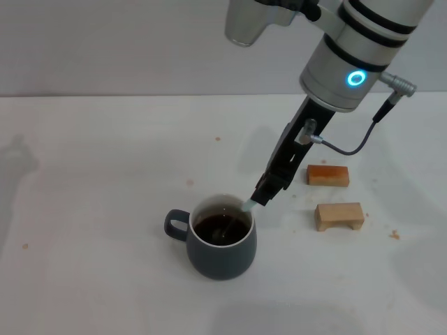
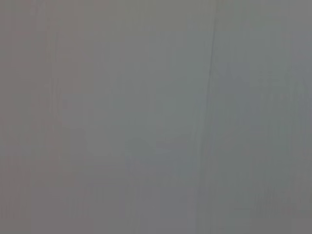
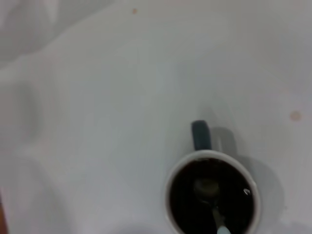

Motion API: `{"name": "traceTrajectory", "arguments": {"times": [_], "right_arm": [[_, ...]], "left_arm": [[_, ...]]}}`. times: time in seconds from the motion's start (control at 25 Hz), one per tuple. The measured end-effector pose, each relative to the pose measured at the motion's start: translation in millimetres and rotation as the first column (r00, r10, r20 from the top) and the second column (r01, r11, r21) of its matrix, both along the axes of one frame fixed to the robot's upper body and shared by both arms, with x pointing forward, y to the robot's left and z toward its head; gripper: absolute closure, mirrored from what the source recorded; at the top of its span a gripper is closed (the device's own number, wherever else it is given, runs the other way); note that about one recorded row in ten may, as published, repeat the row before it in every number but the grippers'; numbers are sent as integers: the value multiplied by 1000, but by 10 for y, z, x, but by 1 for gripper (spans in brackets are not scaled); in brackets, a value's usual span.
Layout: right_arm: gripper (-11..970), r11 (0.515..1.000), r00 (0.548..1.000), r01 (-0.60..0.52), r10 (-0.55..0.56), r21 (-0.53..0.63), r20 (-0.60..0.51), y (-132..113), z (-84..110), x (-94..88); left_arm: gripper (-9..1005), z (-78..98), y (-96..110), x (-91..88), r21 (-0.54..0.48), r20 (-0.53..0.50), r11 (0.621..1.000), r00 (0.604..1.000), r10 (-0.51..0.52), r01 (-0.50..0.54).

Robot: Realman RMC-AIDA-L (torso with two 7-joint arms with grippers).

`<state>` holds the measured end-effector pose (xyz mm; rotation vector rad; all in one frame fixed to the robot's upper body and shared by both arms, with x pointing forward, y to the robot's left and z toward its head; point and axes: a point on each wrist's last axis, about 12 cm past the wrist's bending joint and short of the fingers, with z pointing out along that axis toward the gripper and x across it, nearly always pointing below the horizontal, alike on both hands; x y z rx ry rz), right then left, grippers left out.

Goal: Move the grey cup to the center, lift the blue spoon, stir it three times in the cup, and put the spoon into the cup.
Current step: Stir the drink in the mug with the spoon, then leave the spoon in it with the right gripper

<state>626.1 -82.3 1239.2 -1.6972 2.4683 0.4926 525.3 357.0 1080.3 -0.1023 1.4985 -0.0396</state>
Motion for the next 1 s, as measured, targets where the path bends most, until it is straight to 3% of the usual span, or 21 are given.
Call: {"name": "traceTrajectory", "arguments": {"times": [0.36,0.68,1.0], "right_arm": [[799,999,1000,-12,11,36,14,126,59,-12],[799,1000,999,12,-12,-3,50,77,52,45],[800,999,1000,4,-5,-35,-16,44,-1,-40]], "left_arm": [[998,16,17,0,-2,13,1000,1000,1,-1],[998,18,11,-2,-1,17,1000,1000,-3,3],[998,21,9,-3,-5,20,1000,1000,-5,5]]}}
